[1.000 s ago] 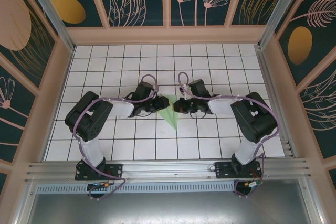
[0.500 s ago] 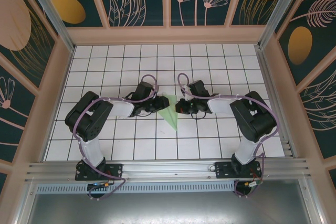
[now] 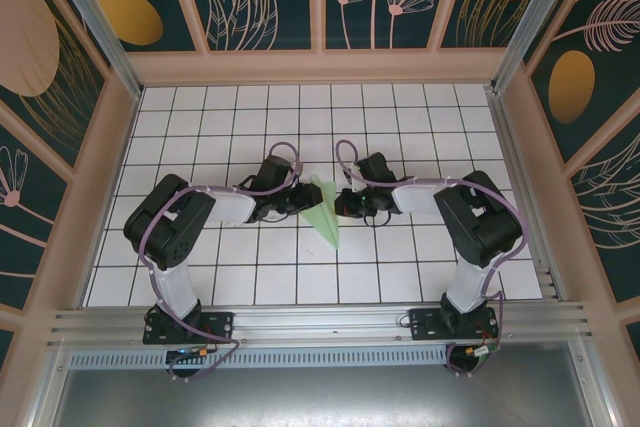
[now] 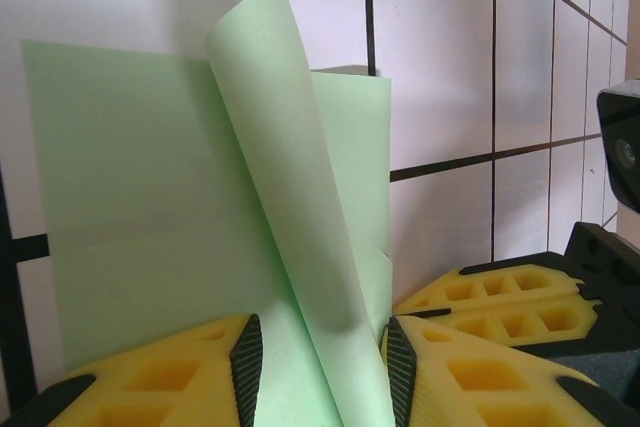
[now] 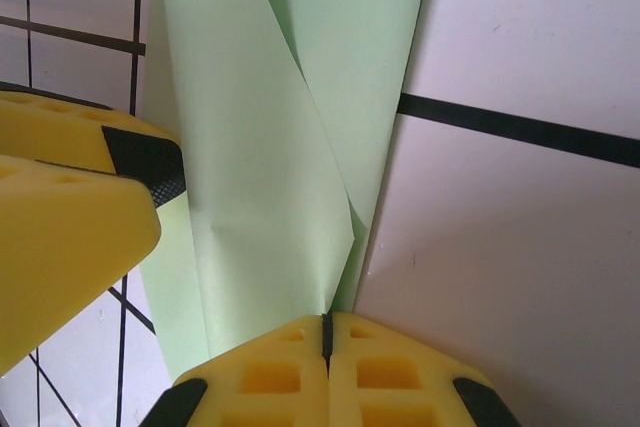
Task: Fold a paper plane with a square sheet of paper (fold left side to right side)
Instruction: Fourth fold the wing at the center of the table.
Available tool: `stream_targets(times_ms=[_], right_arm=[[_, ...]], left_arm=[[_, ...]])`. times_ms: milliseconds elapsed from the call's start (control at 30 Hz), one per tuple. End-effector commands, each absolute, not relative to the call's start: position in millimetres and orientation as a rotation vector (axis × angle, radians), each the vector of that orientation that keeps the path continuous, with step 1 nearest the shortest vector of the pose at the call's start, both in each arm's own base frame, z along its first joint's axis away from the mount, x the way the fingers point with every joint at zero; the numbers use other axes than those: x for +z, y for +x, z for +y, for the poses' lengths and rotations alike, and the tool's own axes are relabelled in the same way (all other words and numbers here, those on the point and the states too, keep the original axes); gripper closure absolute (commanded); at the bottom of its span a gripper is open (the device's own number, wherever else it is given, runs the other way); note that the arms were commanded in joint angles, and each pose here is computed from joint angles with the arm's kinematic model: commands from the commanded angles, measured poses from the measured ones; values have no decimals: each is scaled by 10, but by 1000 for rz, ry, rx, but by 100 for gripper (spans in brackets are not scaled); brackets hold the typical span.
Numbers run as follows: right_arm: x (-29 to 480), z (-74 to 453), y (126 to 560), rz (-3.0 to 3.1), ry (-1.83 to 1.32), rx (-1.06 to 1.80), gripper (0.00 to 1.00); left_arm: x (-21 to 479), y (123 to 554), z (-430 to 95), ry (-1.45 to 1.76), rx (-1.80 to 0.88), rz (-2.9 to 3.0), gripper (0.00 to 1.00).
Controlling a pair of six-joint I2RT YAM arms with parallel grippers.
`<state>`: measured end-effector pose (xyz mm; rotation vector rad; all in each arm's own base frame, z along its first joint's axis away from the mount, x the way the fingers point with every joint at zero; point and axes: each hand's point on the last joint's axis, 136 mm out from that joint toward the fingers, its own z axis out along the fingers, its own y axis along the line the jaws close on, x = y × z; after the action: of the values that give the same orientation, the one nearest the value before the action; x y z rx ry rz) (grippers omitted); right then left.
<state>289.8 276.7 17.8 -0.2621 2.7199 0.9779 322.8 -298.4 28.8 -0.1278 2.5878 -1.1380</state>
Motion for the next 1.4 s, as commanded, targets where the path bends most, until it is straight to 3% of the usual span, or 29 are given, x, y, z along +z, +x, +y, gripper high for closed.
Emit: stream_targets(times_ms=[0, 267, 433, 533, 867, 1367], right_arm=[[14, 2744, 2856, 2774, -292, 900, 100], [-62, 2715, 2802, 2808, -296, 867, 100], [-45, 2726, 2803, 2805, -300, 862, 100], [-41, 2736, 2803, 2805, -308, 859, 100], [-46, 2754, 2785, 2815, -318, 855, 100], [-64, 2749, 2783, 2829, -337, 829, 100]], left_arm=[[210, 3154, -2889, -125, -1047, 2646, 56], [640, 3325, -2834, -73, -948, 2579, 53], [929, 3311, -3071, 3, -1143, 2502, 72], [814, 3293, -3215, 45, -1189, 2533, 77], [593, 3334, -3399, 70, -1226, 2579, 78], [102, 3221, -3165, 5, -1039, 2716, 78]])
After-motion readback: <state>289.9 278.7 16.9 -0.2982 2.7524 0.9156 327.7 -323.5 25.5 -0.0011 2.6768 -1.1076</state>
